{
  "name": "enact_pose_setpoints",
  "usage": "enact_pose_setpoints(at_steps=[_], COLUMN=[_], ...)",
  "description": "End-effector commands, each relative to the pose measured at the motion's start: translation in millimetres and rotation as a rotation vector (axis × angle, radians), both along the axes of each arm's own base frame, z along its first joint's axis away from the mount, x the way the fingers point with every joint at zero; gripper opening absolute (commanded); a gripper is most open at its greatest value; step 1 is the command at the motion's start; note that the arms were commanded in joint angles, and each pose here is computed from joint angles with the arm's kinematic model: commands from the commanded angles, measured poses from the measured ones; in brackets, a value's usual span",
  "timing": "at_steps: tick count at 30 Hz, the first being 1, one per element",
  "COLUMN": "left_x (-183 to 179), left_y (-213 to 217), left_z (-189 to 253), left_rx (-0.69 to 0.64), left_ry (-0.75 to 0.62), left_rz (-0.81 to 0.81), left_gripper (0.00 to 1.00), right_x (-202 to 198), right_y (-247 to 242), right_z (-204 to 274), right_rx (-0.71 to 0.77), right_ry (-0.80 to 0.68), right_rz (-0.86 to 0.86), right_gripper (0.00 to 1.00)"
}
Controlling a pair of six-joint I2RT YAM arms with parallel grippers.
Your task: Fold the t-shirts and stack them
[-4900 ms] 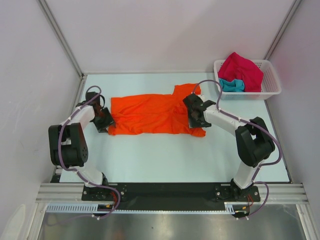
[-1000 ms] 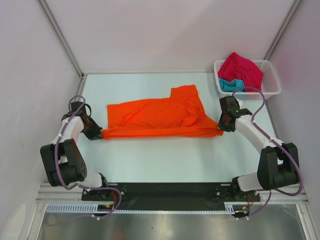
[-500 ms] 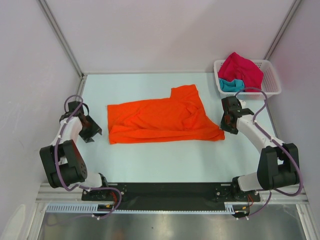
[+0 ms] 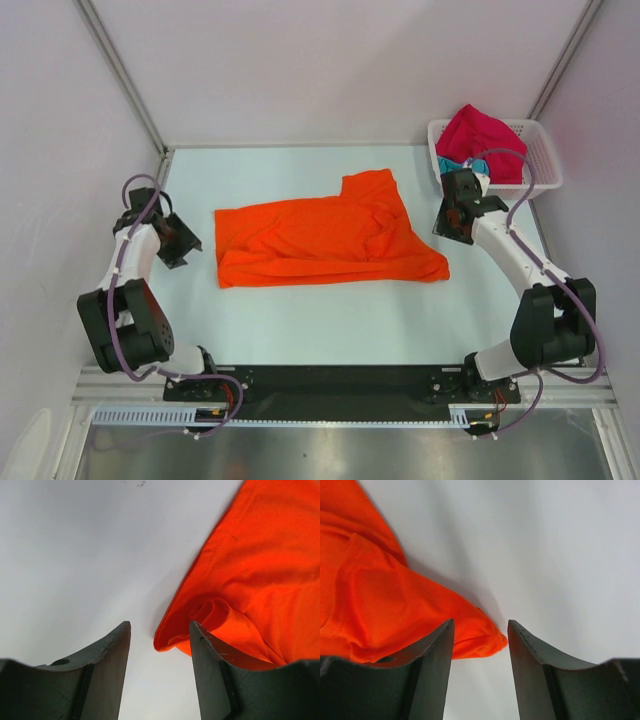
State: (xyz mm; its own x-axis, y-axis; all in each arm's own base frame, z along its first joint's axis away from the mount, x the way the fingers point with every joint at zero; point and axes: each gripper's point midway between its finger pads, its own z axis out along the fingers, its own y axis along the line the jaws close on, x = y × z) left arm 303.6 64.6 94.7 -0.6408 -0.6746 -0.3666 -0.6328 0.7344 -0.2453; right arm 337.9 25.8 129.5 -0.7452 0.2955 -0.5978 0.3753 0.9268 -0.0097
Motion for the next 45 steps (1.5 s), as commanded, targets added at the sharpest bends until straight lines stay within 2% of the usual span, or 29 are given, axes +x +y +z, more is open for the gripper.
enact_pose_setpoints(at_steps=[1, 8, 15, 28, 30, 31, 32, 33, 45], left_x=[28.9, 38.1, 30.7, 24.3, 24.0, 24.6, 23.7, 23.9, 22.5], left_y=[-14.5, -41.9, -42.3, -43.6, -42.9, -42.8, -43.2, -43.1, -43.4], left_z=[5.3, -7.7, -15.9, -25.6, -26.9, -27.2, -28.3, -29.0, -30.3], left_rx=[-0.051, -0.055, -0.045, -0.048, -0.047, -0.046, -0.046, -0.046, -0.047], left_ry=[-0.045, -0.010, 0.010, 0.026, 0.028, 0.026, 0.031, 0.031, 0.034], left_rz=[-0.062, -0.145, -0.161, -0.171, -0.168, -0.170, -0.171, -0.171, -0.171], left_gripper=[0.55, 0.55, 0.55, 0.55, 0.55, 0.55, 0.55, 0.55, 0.55], right_x=[23.9, 49.8, 75.3, 84.2, 85.2, 86.2, 87.2, 88.4, 107.1], right_y=[26.7, 99.1, 148.6, 159.6, 161.0, 161.3, 161.9, 162.1, 147.9], right_z=[6.1, -13.3, -25.3, -66.9, -69.3, -69.1, -68.4, -67.7, -34.9], right_rx=[-0.001, -0.014, -0.025, -0.049, -0.045, -0.042, -0.040, -0.045, -0.143], right_ry=[-0.019, 0.025, 0.046, 0.129, 0.129, 0.125, 0.121, 0.116, 0.025], right_rz=[0.055, 0.217, 0.313, 0.343, 0.346, 0.348, 0.346, 0.346, 0.296], right_gripper=[0.52, 0.54, 0.54, 0.52, 0.40, 0.28, 0.03, 0.00, 0.00])
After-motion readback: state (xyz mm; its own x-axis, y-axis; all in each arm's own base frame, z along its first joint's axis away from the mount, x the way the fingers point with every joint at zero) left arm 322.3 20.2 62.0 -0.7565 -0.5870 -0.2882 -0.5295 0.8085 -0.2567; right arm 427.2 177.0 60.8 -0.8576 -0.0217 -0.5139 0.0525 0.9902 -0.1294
